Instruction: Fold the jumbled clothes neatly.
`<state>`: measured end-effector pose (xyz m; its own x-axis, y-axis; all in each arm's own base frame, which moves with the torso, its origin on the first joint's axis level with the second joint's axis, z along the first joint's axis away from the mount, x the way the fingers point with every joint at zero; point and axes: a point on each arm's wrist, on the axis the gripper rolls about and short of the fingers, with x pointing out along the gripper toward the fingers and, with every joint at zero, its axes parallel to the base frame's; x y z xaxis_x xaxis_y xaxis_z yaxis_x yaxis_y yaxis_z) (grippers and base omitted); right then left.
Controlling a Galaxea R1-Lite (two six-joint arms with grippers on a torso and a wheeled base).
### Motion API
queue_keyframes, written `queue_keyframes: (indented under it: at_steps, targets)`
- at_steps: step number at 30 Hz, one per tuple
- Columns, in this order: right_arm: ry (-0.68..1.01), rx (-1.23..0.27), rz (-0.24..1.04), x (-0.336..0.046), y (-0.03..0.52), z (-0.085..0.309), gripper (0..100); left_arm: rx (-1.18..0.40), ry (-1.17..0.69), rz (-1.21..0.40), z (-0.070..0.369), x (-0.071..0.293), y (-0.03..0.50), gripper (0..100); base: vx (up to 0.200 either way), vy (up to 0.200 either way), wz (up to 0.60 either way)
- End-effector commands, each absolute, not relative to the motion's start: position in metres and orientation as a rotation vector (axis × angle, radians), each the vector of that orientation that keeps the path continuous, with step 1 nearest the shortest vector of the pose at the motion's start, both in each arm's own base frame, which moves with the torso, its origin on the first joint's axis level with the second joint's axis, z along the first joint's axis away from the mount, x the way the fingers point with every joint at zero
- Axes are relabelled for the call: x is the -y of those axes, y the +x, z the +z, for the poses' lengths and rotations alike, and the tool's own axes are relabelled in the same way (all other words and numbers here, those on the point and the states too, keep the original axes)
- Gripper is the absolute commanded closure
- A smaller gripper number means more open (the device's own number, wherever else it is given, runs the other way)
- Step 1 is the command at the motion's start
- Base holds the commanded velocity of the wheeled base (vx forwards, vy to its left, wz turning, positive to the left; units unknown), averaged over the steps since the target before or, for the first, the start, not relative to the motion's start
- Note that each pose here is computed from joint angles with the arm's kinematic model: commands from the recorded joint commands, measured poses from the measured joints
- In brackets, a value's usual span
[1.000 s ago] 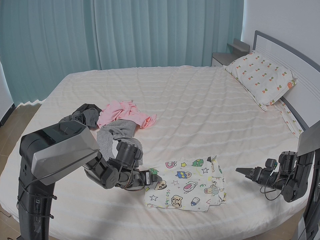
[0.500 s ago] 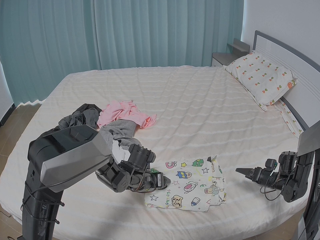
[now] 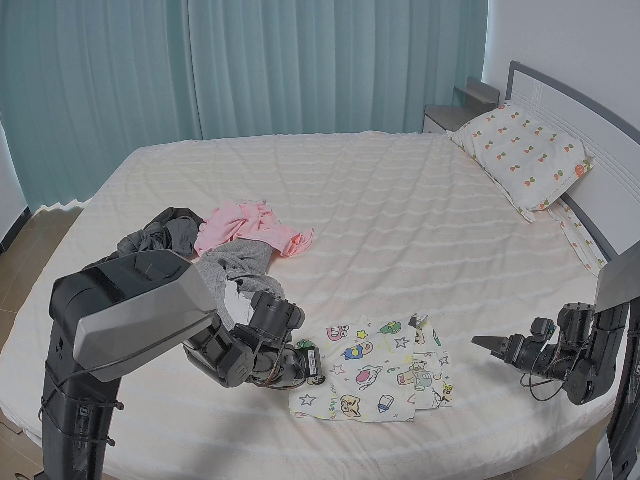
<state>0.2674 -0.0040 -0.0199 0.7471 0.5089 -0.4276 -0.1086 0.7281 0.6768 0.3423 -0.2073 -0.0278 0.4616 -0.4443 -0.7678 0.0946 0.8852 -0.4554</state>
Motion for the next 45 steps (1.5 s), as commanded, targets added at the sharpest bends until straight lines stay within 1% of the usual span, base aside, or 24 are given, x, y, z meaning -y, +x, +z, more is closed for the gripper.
queue_keyframes:
  at_steps: [1, 3, 5, 6, 7, 14, 15, 16, 17, 18, 19, 24, 28, 36, 37, 42, 44, 45]
  targets:
    - [0.673, -0.633, 0.370, 0.004, 0.268, -0.019, 0, -1.010, -0.426, -0.295, -0.002, 0.179, 0.341, 100, 0.000, 0.000, 0.00]
    - [0.674, -0.634, 0.372, 0.004, 0.268, -0.019, 0, -1.010, -0.437, -0.270, 0.001, 0.167, 0.339, 100, 0.000, 0.000, 0.00]
    - [0.673, -0.632, 0.370, 0.004, 0.268, -0.019, 0, -1.010, -0.460, -0.231, 0.006, 0.147, 0.336, 100, 0.000, 0.000, 0.00]
    - [0.673, -0.632, 0.370, 0.004, 0.268, -0.019, 0, -1.010, -0.460, -0.231, 0.006, 0.147, 0.336, 100, 0.000, 0.000, 0.00]
    - [0.674, -0.635, 0.370, 0.004, 0.268, -0.019, 0, -1.004, -0.484, -0.190, 0.008, 0.128, 0.334, 100, 0.000, 0.000, 0.00]
    - [0.673, -0.633, 0.370, 0.004, 0.268, -0.019, 0, -0.953, -0.614, -0.054, 0.008, 0.047, 0.326, 100, 0.000, 0.000, 0.00]
    - [0.674, -0.635, 0.370, 0.004, 0.268, -0.019, 0, -0.944, -0.625, -0.040, 0.008, 0.041, 0.325, 100, 0.000, 0.000, 0.00]
    - [0.674, -0.636, 0.369, 0.004, 0.268, -0.020, 0, -0.920, -0.650, -0.005, 0.010, 0.025, 0.324, 100, 0.000, 0.000, 0.00]
    - [0.674, -0.636, 0.369, 0.004, 0.268, -0.020, 0, -0.912, -0.665, 0.022, 0.010, 0.015, 0.323, 100, 0.000, 0.000, 0.00]
    - [0.674, -0.636, 0.369, 0.004, 0.268, -0.020, 0, -0.912, -0.665, 0.022, 0.010, 0.015, 0.323, 100, 0.000, 0.000, 0.00]
    - [0.674, -0.636, 0.369, 0.004, 0.268, -0.020, 0, -0.901, -0.695, 0.070, 0.008, -0.004, 0.323, 100, 0.000, 0.000, 0.00]
    - [0.674, -0.633, 0.369, 0.005, 0.268, -0.019, 0, -0.857, -0.745, 0.176, 0.007, -0.046, 0.320, 100, 0.000, 0.000, 0.00]
    - [0.675, -0.632, 0.369, 0.005, 0.269, -0.019, 0, -0.826, -0.784, 0.235, 0.008, -0.071, 0.316, 100, 0.000, 0.000, 0.00]
    - [0.674, -0.627, 0.370, 0.005, 0.270, -0.019, 0, -0.833, -0.824, 0.305, 0.001, -0.093, 0.308, 100, 0.000, 0.000, 0.00]
    - [0.674, -0.625, 0.369, 0.005, 0.270, -0.018, 0, -0.832, -0.831, 0.315, 0.000, -0.096, 0.307, 0, 0.000, 0.000, 0.00]
    - [0.659, -0.592, 0.375, 0.005, 0.273, -0.012, 0, -0.837, -0.846, 0.344, -0.007, -0.104, 0.303, 0, 0.000, 0.000, 0.00]
    - [0.630, -0.505, 0.403, 0.003, 0.281, 0.009, 0, -0.814, -0.860, 0.348, -0.003, -0.111, 0.297, 0, 0.000, 0.000, 0.00]
    - [0.612, -0.458, 0.419, 0.001, 0.280, 0.023, 0, -0.754, -0.871, 0.317, 0.010, -0.116, 0.295, 0, 0.000, 0.000, 0.00]
